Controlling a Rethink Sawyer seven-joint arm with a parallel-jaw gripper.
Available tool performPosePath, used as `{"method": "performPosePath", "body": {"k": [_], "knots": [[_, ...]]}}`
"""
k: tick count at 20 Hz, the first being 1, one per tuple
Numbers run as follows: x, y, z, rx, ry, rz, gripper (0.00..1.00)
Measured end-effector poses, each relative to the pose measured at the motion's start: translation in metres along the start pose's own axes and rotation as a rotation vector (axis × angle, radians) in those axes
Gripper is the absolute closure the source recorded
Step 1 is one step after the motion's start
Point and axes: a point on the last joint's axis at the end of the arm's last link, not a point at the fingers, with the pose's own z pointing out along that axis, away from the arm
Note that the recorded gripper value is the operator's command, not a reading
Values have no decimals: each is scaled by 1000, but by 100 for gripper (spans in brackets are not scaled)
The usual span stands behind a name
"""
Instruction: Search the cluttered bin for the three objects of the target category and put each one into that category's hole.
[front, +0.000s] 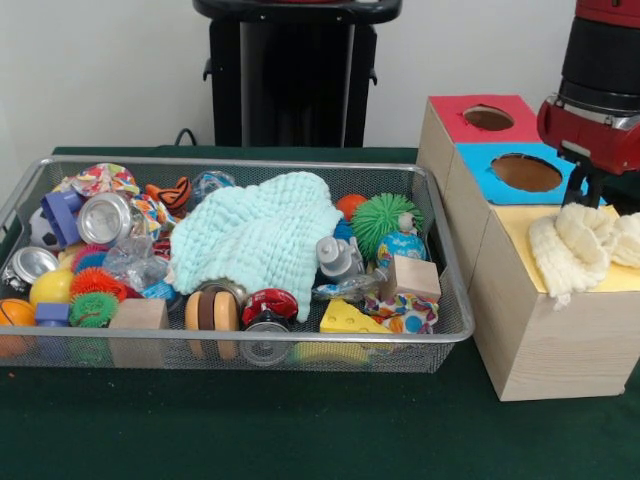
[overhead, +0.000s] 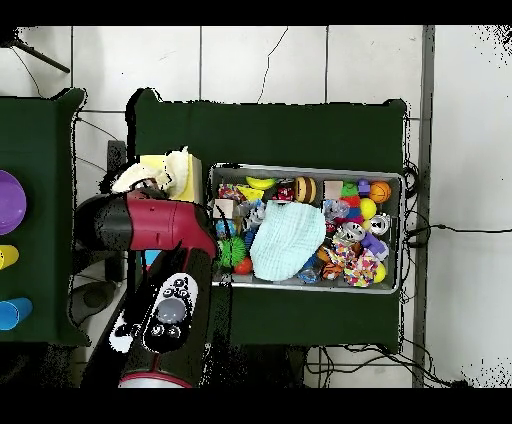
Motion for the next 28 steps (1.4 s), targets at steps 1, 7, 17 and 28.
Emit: {"method": "performPosePath", "body": {"k": [1, 7, 17, 28], "knots": [[0, 3, 1, -3, -5, -4, 100], [-1, 5, 18, 4, -10, -10, 100], [-2, 11, 64, -57, -63, -28, 100], [-2, 16, 65, -99, -83, -30, 100]]}}
